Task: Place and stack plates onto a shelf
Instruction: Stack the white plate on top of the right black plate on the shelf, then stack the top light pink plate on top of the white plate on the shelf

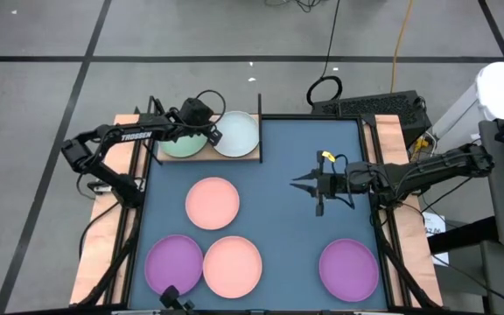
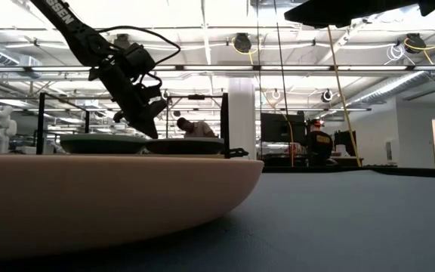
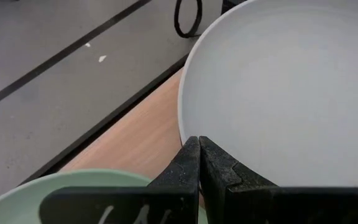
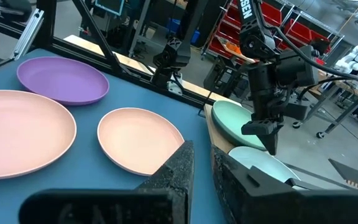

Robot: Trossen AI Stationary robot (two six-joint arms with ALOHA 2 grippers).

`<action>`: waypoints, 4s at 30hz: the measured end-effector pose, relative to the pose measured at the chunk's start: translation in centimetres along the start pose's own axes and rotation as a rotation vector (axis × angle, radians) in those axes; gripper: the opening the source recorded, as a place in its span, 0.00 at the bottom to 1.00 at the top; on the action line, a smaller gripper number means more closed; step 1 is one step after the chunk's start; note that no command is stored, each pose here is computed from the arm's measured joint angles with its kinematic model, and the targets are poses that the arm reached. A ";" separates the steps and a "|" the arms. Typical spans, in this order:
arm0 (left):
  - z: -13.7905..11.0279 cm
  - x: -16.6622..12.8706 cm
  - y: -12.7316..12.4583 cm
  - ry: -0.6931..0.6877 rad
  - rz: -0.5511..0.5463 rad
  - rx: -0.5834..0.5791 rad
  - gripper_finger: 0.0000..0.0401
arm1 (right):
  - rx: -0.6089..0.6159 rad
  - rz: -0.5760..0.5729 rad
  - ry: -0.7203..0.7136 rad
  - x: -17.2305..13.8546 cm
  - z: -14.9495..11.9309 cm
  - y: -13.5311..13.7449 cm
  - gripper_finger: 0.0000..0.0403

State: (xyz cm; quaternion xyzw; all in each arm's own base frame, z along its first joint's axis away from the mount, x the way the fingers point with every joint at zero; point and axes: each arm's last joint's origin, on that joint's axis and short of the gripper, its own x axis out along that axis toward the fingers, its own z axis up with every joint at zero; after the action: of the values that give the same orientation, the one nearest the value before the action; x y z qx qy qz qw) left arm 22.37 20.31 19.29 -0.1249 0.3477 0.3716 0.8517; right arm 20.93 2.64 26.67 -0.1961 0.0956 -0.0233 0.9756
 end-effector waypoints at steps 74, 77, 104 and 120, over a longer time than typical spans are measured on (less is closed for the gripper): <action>-10.2 -12.5 -12.8 -0.458 -0.699 0.306 0.00 | 0.580 -0.146 0.054 14.5 -19.4 -16.2 0.00; -10.2 -12.5 -12.8 -0.459 -0.698 0.310 0.00 | 0.582 -0.145 0.055 14.5 -19.4 -16.1 0.00; -10.2 -12.5 -12.8 -0.456 -0.700 0.304 0.00 | 0.593 -0.139 0.100 14.5 -19.8 -15.9 0.00; -10.5 -12.2 -12.6 -0.428 -0.645 0.318 0.00 | 0.563 -0.152 0.045 14.2 -18.3 -16.5 0.00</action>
State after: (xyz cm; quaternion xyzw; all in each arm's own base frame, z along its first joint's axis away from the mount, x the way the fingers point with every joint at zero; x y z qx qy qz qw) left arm 20.35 -0.05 19.43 -0.0142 0.1591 0.0451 0.9861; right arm 31.11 -20.68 13.94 0.0762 0.0919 -0.1264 0.9848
